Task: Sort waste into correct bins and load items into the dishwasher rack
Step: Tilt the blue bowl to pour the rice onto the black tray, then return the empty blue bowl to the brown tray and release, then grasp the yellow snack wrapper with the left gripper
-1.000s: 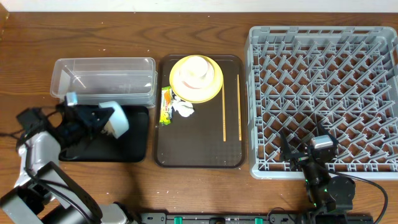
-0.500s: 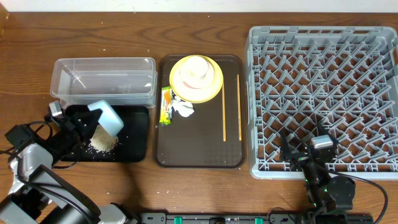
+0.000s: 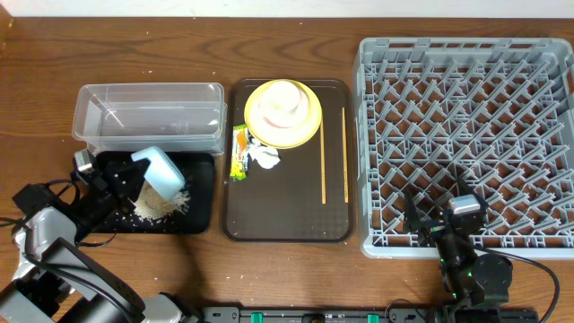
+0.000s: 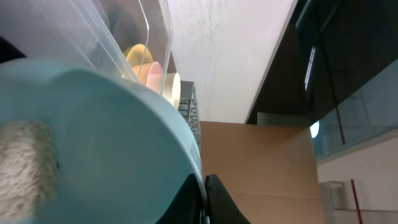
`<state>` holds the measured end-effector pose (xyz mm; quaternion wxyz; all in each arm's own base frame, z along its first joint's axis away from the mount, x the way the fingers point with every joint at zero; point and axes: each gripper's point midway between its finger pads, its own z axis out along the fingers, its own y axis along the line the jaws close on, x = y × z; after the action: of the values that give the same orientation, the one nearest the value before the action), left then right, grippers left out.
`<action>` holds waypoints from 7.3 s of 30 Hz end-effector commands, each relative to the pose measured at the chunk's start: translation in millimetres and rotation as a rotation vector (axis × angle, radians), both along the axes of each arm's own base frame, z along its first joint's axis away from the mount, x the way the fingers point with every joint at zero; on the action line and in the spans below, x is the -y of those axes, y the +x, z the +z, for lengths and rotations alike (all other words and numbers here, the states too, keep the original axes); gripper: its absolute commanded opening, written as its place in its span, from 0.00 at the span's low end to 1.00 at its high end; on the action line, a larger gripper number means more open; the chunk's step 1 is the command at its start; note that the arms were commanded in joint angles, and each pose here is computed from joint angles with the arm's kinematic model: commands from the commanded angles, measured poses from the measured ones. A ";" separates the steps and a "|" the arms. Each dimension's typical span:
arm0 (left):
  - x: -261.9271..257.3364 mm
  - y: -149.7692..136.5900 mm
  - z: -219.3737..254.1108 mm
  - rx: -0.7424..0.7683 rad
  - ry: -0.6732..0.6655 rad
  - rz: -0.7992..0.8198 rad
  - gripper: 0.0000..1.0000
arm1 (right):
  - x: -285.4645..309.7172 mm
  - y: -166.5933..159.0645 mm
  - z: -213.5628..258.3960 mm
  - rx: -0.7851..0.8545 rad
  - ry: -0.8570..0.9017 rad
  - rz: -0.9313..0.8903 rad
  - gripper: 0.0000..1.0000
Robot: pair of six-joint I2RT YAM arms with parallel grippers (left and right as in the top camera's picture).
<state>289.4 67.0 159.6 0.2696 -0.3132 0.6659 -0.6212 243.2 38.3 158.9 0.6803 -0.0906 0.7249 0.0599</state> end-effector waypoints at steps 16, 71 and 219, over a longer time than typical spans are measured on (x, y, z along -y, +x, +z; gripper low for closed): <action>1.1 -7.8 9.2 -0.019 -0.068 0.021 0.06 | -1.4 -0.2 -1.5 -0.002 -0.012 0.005 0.99; 35.6 0.8 94.6 0.152 0.103 -0.096 0.06 | -1.4 -0.2 -1.5 -0.002 -0.012 0.005 0.99; 171.8 55.2 -146.8 -0.338 1.566 -0.251 0.26 | -1.4 -0.2 -1.4 -0.002 -0.012 0.005 0.99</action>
<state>340.8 -108.3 15.6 0.2326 -0.0459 0.9705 0.0441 243.2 38.3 159.0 0.6804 -0.0906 0.7247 0.0599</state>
